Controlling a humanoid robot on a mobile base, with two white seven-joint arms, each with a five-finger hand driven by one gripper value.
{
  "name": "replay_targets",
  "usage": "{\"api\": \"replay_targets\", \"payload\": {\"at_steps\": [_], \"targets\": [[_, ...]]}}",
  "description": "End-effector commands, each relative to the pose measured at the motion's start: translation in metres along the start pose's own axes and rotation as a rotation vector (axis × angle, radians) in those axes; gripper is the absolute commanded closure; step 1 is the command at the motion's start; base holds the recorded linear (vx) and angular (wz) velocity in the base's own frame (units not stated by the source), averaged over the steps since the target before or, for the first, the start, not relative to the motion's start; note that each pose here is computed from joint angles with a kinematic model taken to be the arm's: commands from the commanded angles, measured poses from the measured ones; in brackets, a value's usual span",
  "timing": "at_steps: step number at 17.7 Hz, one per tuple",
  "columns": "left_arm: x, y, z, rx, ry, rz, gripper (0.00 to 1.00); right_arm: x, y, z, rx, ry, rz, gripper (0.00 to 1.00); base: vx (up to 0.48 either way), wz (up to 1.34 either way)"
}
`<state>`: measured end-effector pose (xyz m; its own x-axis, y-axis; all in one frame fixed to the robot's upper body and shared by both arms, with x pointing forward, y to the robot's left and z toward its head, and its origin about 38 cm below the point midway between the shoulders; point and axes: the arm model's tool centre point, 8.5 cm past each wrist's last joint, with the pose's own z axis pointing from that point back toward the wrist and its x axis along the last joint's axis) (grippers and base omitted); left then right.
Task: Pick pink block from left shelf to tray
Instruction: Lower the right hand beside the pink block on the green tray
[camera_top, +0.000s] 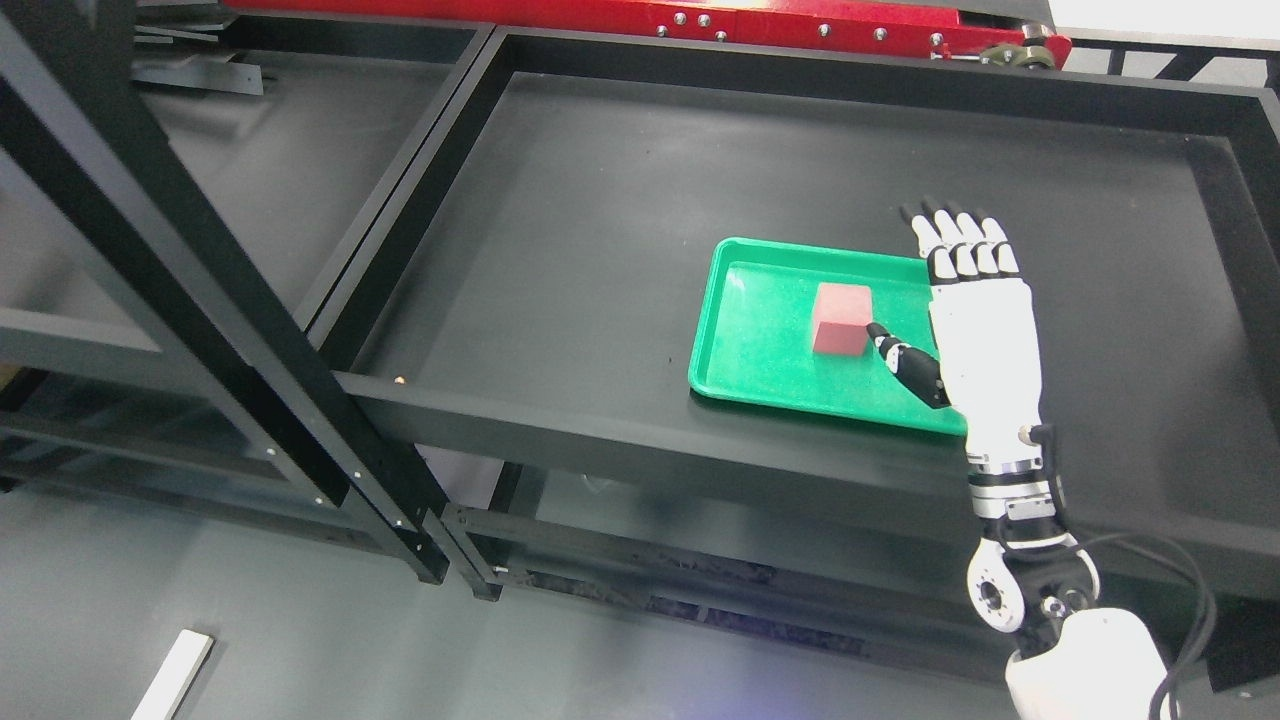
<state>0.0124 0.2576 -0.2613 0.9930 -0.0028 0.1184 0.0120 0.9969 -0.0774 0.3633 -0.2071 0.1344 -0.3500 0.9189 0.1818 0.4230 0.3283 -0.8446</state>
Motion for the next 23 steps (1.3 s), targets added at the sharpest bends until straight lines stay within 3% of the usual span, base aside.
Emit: {"api": "replay_targets", "payload": {"at_steps": [1, 13, 20, 23], "targets": [[-0.007, 0.01, 0.002, 0.015, 0.003, -0.002, 0.0, 0.003, 0.021, -0.001, 0.24, -0.006, -0.024, 0.06, 0.192, -0.02], [-0.007, 0.01, 0.002, 0.015, 0.003, -0.002, 0.0, 0.003, 0.067, 0.023, 0.594, 0.007, -0.038, 0.03, 0.144, -0.06], [-0.007, 0.01, 0.002, 0.015, 0.003, -0.002, 0.0, 0.001, 0.072, 0.013, 0.6, 0.034, -0.144, 0.02, 0.084, -0.02], [-0.007, 0.01, 0.002, 0.015, 0.003, -0.002, 0.0, 0.0, 0.08, 0.011, 0.666, 0.033, -0.144, 0.03, 0.071, 0.0]]}}
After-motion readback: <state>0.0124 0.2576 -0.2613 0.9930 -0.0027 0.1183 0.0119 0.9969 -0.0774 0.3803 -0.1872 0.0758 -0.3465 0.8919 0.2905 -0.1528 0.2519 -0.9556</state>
